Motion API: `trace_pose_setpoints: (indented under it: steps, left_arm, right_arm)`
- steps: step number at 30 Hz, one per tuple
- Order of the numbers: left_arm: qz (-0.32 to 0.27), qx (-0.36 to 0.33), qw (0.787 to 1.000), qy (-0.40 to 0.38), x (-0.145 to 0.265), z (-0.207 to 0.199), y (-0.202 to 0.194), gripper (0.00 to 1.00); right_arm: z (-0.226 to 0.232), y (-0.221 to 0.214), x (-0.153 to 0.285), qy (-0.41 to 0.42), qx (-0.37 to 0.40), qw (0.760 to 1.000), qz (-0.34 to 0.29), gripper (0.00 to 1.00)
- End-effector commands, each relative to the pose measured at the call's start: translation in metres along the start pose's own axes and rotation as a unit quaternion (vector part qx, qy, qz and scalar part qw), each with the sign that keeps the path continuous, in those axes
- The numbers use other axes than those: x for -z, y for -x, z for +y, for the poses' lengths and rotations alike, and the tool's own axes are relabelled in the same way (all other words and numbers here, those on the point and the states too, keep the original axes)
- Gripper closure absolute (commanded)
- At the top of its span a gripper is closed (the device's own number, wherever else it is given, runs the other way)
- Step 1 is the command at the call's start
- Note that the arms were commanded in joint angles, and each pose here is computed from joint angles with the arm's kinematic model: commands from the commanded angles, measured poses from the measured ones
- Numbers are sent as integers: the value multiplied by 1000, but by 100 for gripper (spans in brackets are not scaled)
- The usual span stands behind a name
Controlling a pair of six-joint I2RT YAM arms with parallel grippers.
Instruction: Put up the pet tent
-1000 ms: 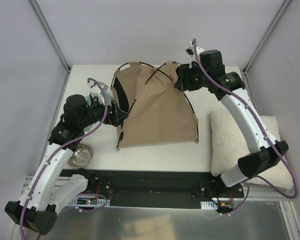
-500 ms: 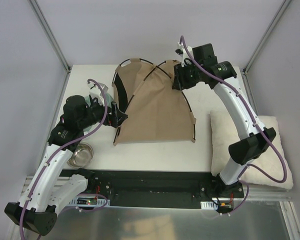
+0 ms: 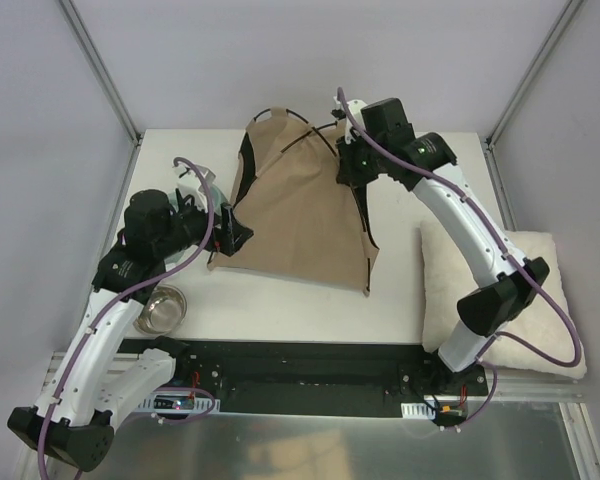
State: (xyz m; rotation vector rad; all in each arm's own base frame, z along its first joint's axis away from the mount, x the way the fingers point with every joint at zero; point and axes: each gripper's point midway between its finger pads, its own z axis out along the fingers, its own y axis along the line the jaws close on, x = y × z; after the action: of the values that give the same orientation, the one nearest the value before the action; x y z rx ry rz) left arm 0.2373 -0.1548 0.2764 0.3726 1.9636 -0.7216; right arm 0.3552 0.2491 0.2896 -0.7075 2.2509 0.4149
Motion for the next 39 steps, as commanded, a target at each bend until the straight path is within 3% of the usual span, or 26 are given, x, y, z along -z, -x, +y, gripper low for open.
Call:
trace_pose_setpoints:
  steps: [1, 9, 14, 19, 22, 28, 33, 39]
  left_arm:
    - [-50, -32, 998, 2, 19, -10, 33, 9]
    - [-83, -32, 996, -11, 36, -25, 57, 9]
    - [-78, -13, 996, -30, 34, -33, 60, 11]
    - [-64, 6, 997, -33, 28, -32, 53, 11]
    - [-55, 15, 998, -35, 24, -31, 48, 12]
    - [-27, 40, 998, -39, 12, -27, 32, 13]
    - [-13, 60, 997, -49, 2, -26, 21, 13]
    - [-5, 112, 991, -75, -29, -30, 5, 16]
  right_arm:
    - [-6, 52, 70, -58, -37, 987, -143, 100]
    - [-3, 79, 123, -115, -81, 962, -233, 100]
    - [-2, 96, 127, -166, -130, 937, -277, 100]
    - [-6, 103, 120, -212, -240, 897, -305, 100]
    - [-6, 101, 111, -244, -267, 881, -305, 100]
    - [3, 94, 71, -291, -268, 876, -276, 99]
    - [14, 83, 29, -290, -267, 890, -229, 73]
    - [23, 76, 23, -262, -273, 901, -211, 45]
